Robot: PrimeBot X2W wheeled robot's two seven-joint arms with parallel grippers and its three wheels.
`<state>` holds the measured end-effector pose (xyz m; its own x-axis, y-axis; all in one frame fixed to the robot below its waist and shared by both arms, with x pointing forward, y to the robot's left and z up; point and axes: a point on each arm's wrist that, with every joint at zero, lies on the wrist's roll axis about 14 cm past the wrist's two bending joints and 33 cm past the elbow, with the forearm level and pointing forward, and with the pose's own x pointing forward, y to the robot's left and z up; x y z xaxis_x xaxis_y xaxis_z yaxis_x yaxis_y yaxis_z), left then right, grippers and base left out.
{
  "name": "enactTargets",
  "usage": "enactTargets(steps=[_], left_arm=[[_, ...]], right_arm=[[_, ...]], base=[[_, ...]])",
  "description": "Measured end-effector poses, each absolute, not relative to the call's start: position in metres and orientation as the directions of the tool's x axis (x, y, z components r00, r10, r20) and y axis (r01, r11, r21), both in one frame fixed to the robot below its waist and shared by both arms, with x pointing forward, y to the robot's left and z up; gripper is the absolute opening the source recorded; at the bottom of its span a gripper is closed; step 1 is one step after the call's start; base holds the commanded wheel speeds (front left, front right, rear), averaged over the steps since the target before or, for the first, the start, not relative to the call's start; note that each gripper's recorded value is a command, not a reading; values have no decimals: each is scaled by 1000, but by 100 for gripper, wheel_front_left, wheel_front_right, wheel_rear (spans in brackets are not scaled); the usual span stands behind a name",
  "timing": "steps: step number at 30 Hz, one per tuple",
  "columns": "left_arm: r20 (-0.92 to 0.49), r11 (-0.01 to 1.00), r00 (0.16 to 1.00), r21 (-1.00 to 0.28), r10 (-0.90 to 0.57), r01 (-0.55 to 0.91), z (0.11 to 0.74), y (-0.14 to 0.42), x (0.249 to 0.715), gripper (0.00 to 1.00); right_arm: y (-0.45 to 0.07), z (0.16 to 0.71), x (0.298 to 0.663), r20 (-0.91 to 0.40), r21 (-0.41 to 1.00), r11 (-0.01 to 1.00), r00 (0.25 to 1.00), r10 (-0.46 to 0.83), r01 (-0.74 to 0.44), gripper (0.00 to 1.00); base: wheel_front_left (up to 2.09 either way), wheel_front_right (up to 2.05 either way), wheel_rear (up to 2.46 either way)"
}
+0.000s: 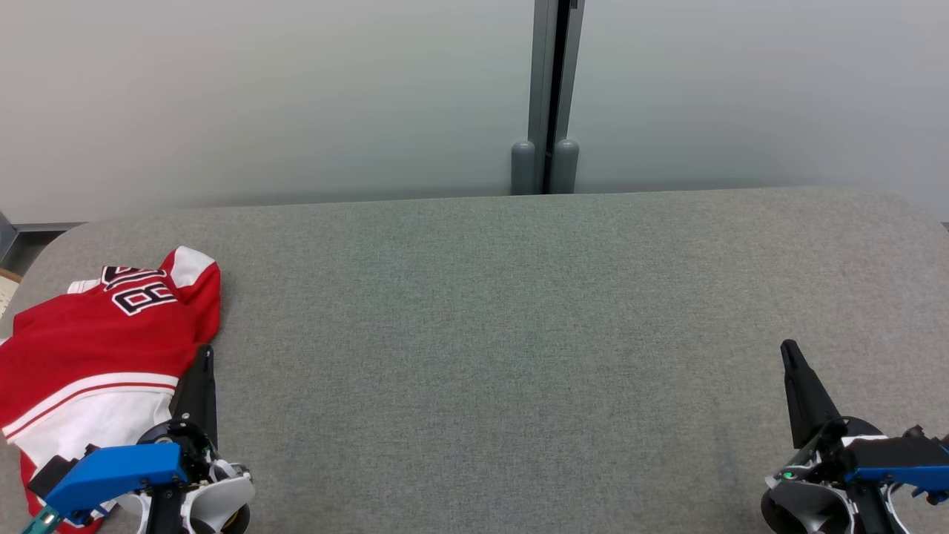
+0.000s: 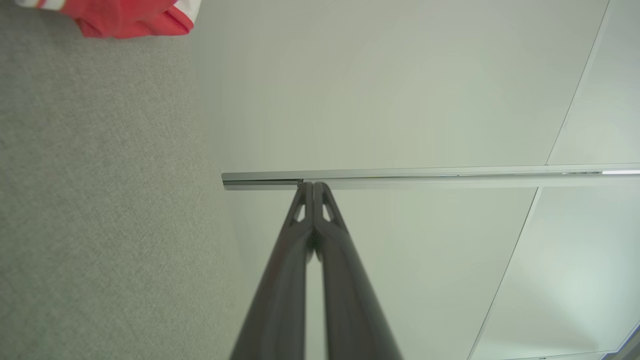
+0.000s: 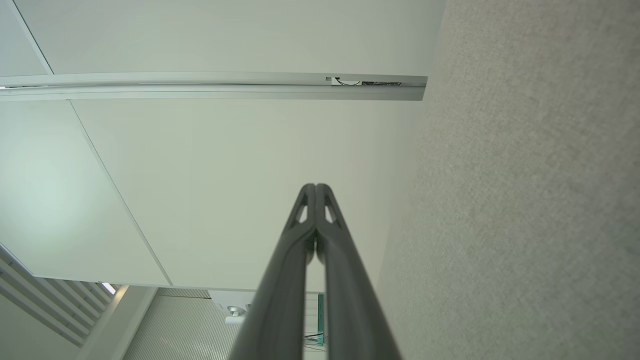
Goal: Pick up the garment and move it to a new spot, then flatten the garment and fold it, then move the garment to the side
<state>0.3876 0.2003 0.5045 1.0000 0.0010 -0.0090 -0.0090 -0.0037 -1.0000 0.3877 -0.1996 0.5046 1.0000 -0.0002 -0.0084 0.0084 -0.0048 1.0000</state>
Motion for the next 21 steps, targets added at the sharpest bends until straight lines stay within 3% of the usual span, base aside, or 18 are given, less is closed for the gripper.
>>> enactTargets(steps=[8,9,15,21], left_arm=[[-9,-4,1000,-1000,1,-9,504,200,388,0],[-9,-4,1000,-1000,1,-9,504,200,388,100],[-97,-15,995,-995,8,-97,474,199,372,100],[-97,20,995,-995,15,-97,476,196,373,100]], right_arm=[[-200,505,388,-8,1000,-5,1000,0,8,0],[-200,505,388,-8,1000,-5,1000,0,8,100],[-197,478,375,-89,996,-14,996,-2,89,100],[-195,478,376,-88,996,15,996,-11,88,100]], base=[[0,0,0],[0,0,0],[0,0,0],[0,0,0]])
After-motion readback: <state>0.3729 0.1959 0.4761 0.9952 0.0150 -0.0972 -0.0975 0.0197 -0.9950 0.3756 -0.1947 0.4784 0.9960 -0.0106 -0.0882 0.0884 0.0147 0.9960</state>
